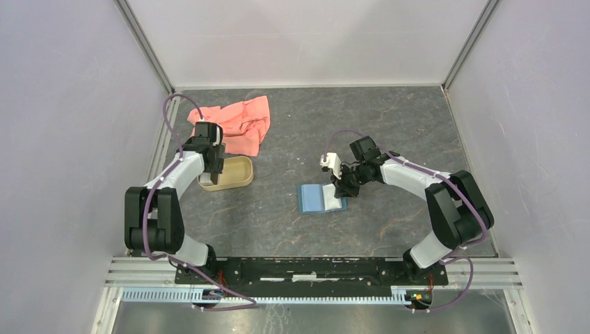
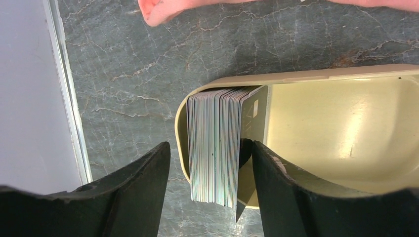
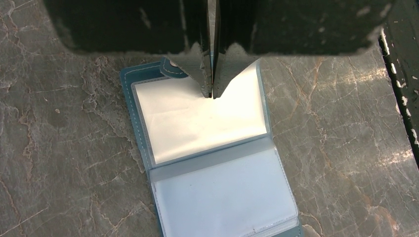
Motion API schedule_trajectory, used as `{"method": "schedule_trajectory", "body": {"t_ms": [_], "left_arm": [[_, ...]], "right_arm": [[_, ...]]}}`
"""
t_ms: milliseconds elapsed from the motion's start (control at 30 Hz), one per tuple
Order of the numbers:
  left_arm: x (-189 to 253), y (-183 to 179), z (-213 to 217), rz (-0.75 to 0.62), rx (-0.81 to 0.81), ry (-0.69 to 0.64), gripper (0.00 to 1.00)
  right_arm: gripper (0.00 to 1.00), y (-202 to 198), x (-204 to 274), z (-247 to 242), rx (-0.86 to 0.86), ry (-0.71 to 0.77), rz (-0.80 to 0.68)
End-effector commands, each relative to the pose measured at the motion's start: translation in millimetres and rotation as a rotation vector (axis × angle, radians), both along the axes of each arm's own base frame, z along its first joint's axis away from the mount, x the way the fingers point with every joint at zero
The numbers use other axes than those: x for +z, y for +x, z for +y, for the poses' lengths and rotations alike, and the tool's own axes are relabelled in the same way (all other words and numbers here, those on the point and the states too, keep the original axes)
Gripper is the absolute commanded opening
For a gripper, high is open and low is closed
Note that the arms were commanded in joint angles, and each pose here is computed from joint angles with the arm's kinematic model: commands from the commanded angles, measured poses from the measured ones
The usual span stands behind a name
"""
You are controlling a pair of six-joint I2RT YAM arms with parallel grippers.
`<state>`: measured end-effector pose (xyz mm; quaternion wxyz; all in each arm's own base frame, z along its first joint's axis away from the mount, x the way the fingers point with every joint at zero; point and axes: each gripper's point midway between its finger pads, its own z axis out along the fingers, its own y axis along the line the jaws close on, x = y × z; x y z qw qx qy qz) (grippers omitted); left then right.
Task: Put the credit cards into the card holder
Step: Pick up the credit card from the storage box.
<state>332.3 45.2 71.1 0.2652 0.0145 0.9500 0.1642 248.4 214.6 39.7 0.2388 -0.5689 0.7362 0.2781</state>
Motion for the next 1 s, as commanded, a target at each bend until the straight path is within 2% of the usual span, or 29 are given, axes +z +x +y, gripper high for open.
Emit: {"method": "schedule_trajectory", "body": {"t_ms": [0,300,433,967], "left_arm": [[23.1,11.5,2.3,-0.095,0.038,-0.017,0.67],[19.6,11.9,-3.1,-0.086,0.019,-0.043,0.54],[19.3,12.6,-4.4,-0.085,0.014,-0.050,0.43],[19.4,12.9,-9.3,-0.082,-0.001,-0.074,0.23]], "right_arm": [[0.08,2.9,10.4,7.1,0.028,0.032,-0.025],[0.08,2.4,9.9,6.8,0.030,0.031,-0.022],[0.08,2.3,10.0,7.0,0.031,0.031,-0.021],[0.08,0.8,9.1,7.3,0.037,0.031,-0.015]]}}
